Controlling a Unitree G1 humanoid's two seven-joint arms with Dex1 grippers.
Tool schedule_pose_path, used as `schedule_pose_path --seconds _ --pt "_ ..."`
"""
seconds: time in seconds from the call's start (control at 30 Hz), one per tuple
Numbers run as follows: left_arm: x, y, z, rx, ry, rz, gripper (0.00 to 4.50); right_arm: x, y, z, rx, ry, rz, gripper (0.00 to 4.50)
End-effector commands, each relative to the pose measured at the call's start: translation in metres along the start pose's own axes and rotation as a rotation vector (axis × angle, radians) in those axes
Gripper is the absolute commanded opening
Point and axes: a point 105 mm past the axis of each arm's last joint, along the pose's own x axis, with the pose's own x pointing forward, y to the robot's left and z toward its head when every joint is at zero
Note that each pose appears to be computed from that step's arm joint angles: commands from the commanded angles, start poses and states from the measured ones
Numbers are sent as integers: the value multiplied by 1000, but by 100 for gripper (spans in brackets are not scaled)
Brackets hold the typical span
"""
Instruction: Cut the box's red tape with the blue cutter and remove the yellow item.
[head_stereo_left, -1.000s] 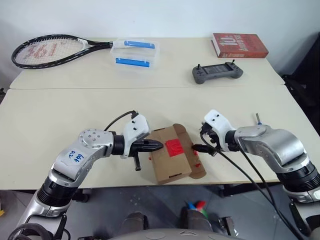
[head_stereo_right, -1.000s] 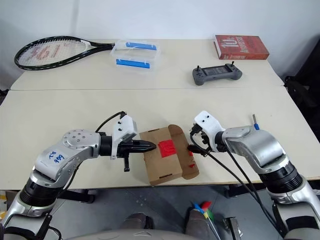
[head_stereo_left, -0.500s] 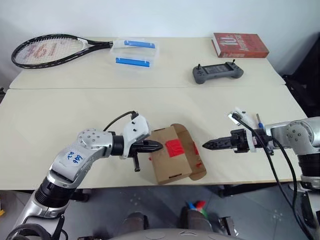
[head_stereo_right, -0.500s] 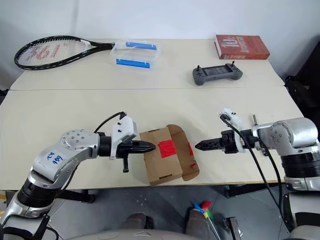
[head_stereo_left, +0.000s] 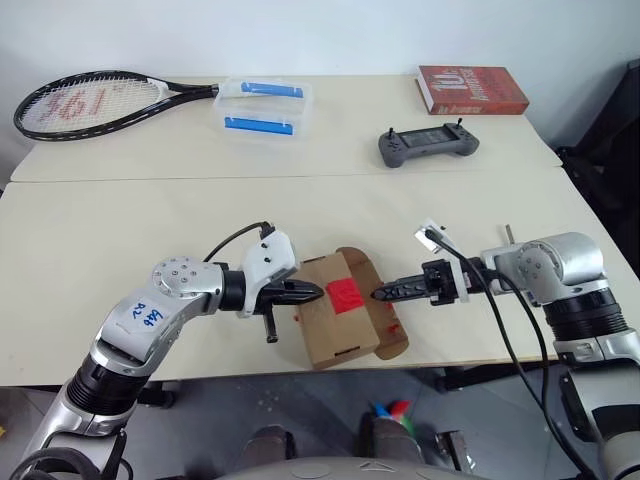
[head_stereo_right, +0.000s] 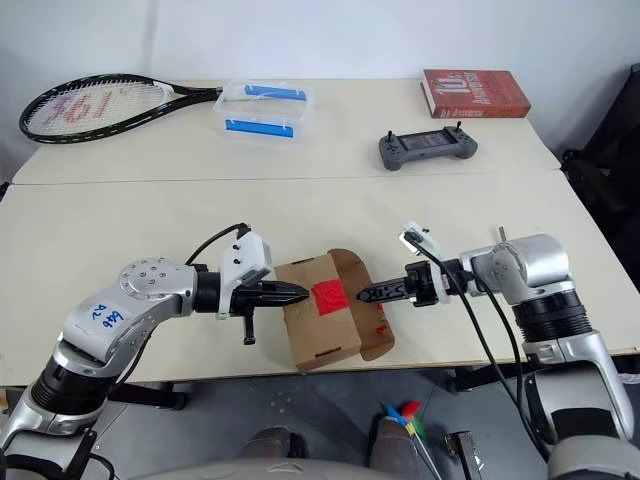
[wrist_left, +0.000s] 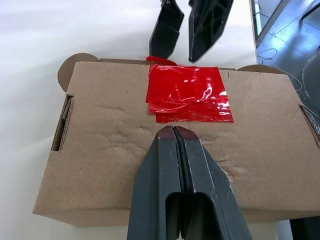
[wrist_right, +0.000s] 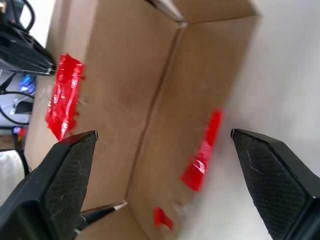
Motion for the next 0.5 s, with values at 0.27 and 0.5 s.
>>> schedule_pose_path --seconds 0.27,0.5 --pt "4 1 -13 -39 47 8 0 24 -6 -20 33 131 -8 145" --pt "4 2 -12 -35 50 8 0 36 -13 -22 25 182 -35 145"
